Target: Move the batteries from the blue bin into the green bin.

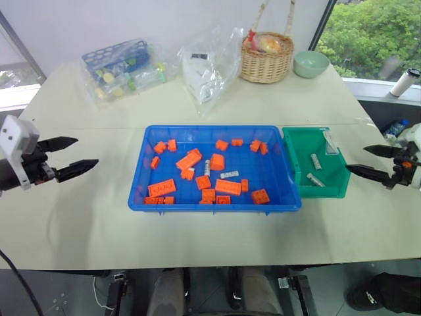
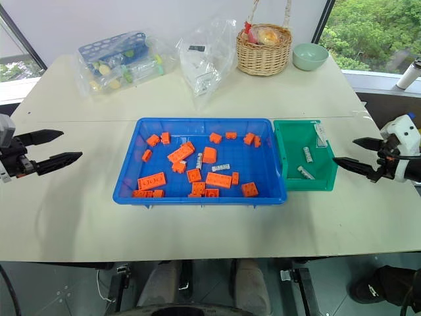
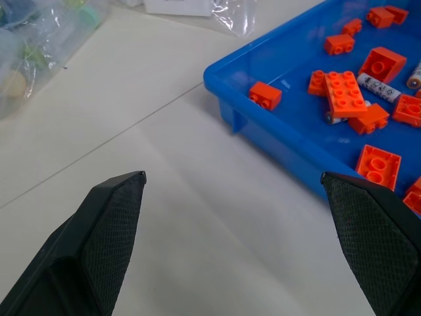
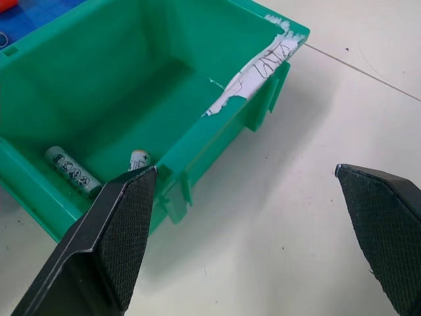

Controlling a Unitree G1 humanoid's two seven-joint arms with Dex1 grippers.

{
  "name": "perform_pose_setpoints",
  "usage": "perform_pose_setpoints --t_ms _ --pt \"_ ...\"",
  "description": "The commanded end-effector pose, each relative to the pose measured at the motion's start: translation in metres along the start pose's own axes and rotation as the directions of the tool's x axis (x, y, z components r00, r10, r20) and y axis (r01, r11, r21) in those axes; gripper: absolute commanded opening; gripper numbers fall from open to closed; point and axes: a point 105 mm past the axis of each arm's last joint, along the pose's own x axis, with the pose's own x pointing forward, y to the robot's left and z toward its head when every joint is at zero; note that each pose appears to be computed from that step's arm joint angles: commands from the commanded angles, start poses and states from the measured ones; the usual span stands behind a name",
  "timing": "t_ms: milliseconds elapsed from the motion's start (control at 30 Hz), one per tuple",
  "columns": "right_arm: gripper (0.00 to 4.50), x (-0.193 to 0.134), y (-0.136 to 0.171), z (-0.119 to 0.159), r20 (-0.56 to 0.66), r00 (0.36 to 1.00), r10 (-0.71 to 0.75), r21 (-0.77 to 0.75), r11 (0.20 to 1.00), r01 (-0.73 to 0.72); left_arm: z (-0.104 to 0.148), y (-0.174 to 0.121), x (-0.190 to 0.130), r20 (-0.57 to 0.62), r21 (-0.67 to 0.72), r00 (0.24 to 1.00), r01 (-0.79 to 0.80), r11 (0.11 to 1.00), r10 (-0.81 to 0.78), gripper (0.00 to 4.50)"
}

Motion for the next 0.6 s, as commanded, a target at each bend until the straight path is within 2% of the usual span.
perform_pose_setpoints --t_ms 33,600 --pt "4.45 -0.0046 -0.0009 0.0031 0.009 1.000 -0.013 -0.018 1.000 0.013 0.0082 0.0029 -0.0004 0.016 0.033 1.000 -0.011 0.999 0.011 4.50" --pt "4.45 -0.0067 -0.0104 0.0052 0.018 0.998 -0.065 0.011 0.998 0.065 0.0150 -0.0002 0.0069 0.053 0.037 0.999 0.000 0.999 -0.002 4.50"
